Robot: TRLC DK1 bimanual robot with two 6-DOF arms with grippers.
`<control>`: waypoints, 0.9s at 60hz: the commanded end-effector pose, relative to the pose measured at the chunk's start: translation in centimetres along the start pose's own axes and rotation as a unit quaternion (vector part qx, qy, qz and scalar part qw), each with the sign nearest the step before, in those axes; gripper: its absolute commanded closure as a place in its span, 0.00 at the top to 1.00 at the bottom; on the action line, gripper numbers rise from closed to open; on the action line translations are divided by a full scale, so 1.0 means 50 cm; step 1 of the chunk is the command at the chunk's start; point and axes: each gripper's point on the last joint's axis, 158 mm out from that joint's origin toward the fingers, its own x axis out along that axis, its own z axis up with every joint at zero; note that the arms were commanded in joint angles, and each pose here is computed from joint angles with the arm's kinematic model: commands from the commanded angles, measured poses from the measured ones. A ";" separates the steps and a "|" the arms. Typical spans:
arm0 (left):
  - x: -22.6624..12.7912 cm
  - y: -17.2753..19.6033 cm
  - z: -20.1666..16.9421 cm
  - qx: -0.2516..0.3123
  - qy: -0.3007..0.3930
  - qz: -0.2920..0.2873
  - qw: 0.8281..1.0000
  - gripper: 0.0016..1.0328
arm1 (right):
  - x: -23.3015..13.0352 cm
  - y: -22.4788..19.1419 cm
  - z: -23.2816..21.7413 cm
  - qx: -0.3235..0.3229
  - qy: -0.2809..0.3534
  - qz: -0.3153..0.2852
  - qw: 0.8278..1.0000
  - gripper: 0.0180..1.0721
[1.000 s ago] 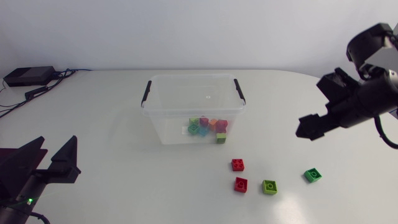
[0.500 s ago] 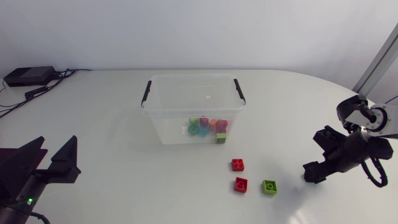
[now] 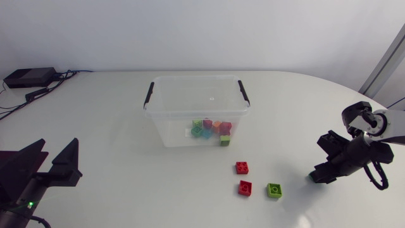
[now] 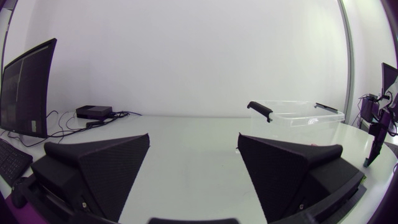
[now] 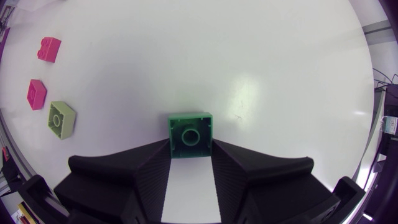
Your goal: Pick up the duplo bricks and place them in the container
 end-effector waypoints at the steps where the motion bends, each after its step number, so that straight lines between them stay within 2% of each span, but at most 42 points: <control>1: 0.001 0.006 -0.012 -0.011 0.004 0.006 1.000 0.96 | -0.030 0.003 0.025 -0.016 -0.021 -0.007 1.000 0.21; 6: 0.001 0.006 -0.012 -0.011 0.004 0.006 1.000 0.96 | -0.108 0.026 0.070 -0.018 -0.055 -0.001 0.998 0.21; 7: 0.001 0.006 -0.012 -0.011 0.004 0.006 1.000 0.96 | -0.145 0.040 0.091 -0.022 -0.073 0.000 0.997 0.21; 12: 0.001 0.006 -0.012 -0.011 0.004 0.006 1.000 0.96 | -0.236 0.091 0.145 -0.042 -0.127 0.009 0.991 0.21; 15: 0.001 0.006 -0.012 -0.011 0.004 0.007 1.000 0.96 | -0.309 0.143 0.191 -0.059 -0.175 0.013 0.983 0.21; 23: 0.001 0.006 -0.012 -0.011 0.004 0.006 1.000 0.96 | -0.422 0.256 0.285 -0.082 -0.266 0.040 0.960 0.21; 25: 0.001 0.006 -0.012 -0.011 0.004 0.006 1.000 0.96 | -0.425 0.261 0.291 -0.083 -0.270 0.042 0.958 0.21; 33: 0.001 0.006 -0.012 -0.011 0.004 0.006 1.000 0.96 | -0.462 0.356 0.392 -0.102 -0.333 0.074 0.934 0.21; 40: 0.001 0.006 -0.012 -0.011 0.004 0.006 1.000 0.96 | -0.456 0.412 0.442 -0.114 -0.355 0.093 0.923 0.21; 50: 0.001 0.006 -0.012 -0.011 0.004 0.006 1.000 0.96 | -0.390 0.453 0.501 -0.118 -0.345 0.100 0.926 0.22; 53: 0.001 0.006 -0.012 -0.011 0.004 0.006 1.000 0.96 | -0.374 0.466 0.515 -0.121 -0.346 0.099 0.925 0.32; 54: 0.001 0.006 -0.012 -0.011 0.004 0.007 1.000 0.96 | -0.364 0.473 0.520 -0.124 -0.345 0.094 0.925 0.45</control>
